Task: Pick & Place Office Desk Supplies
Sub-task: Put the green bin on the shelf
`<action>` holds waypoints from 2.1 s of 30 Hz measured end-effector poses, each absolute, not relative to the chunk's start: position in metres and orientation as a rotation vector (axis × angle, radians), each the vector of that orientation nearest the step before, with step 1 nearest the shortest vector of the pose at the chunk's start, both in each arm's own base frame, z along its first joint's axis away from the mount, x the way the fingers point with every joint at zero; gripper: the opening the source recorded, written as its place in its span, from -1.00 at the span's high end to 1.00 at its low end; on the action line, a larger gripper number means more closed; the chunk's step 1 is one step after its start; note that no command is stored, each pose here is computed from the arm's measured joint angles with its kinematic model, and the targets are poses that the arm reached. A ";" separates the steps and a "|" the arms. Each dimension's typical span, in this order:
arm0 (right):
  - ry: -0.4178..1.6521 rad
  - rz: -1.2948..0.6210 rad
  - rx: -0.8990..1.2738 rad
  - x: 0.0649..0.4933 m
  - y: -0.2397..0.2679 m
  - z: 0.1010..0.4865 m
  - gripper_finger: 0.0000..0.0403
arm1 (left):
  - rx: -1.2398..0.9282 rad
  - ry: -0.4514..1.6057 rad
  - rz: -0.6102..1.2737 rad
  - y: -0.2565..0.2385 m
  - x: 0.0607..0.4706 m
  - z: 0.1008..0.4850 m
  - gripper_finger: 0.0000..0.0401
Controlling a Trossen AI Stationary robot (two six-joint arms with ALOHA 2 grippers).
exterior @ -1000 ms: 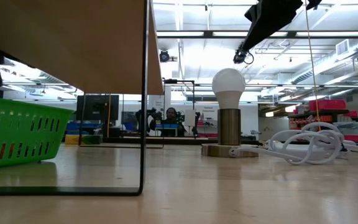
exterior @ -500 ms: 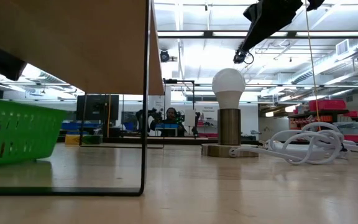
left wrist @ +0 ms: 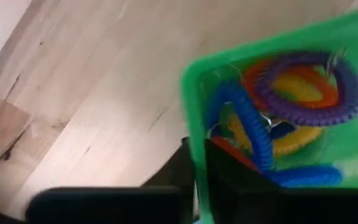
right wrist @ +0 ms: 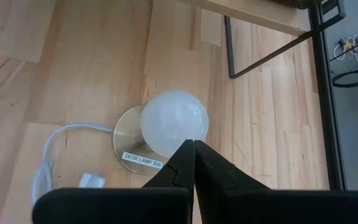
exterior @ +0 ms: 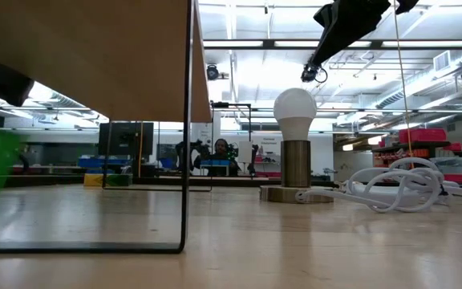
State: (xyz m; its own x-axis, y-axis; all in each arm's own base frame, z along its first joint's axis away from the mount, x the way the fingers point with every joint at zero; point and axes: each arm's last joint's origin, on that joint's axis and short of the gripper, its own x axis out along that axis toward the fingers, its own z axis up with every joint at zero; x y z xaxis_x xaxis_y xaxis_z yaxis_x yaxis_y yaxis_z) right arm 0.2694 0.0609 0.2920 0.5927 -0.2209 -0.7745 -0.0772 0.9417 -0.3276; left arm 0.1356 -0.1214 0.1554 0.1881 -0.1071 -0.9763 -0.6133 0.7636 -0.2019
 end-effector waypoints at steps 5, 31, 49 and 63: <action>0.938 -0.085 -0.346 0.269 0.061 0.292 0.97 | -0.637 1.405 0.390 -0.122 0.131 0.156 0.96; 0.934 -0.087 -0.342 0.270 0.061 0.292 0.97 | -0.360 1.450 0.179 -0.133 0.101 0.163 0.96; 0.931 -0.087 -0.341 0.270 0.061 0.292 0.97 | -0.471 1.425 0.046 -0.127 0.091 0.184 0.97; 0.931 -0.087 -0.340 0.270 0.061 0.292 0.97 | -0.338 1.536 0.091 -0.114 0.079 0.183 0.97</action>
State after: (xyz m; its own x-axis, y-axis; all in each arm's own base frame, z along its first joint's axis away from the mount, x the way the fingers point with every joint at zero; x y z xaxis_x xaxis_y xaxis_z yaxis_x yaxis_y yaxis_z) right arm 0.2700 0.0610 0.2924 0.5981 -0.2188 -0.7710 -0.0728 0.9432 -0.3241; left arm 0.0795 -0.1141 0.1830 0.0415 -0.1523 -0.9875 -0.2682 0.9504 -0.1578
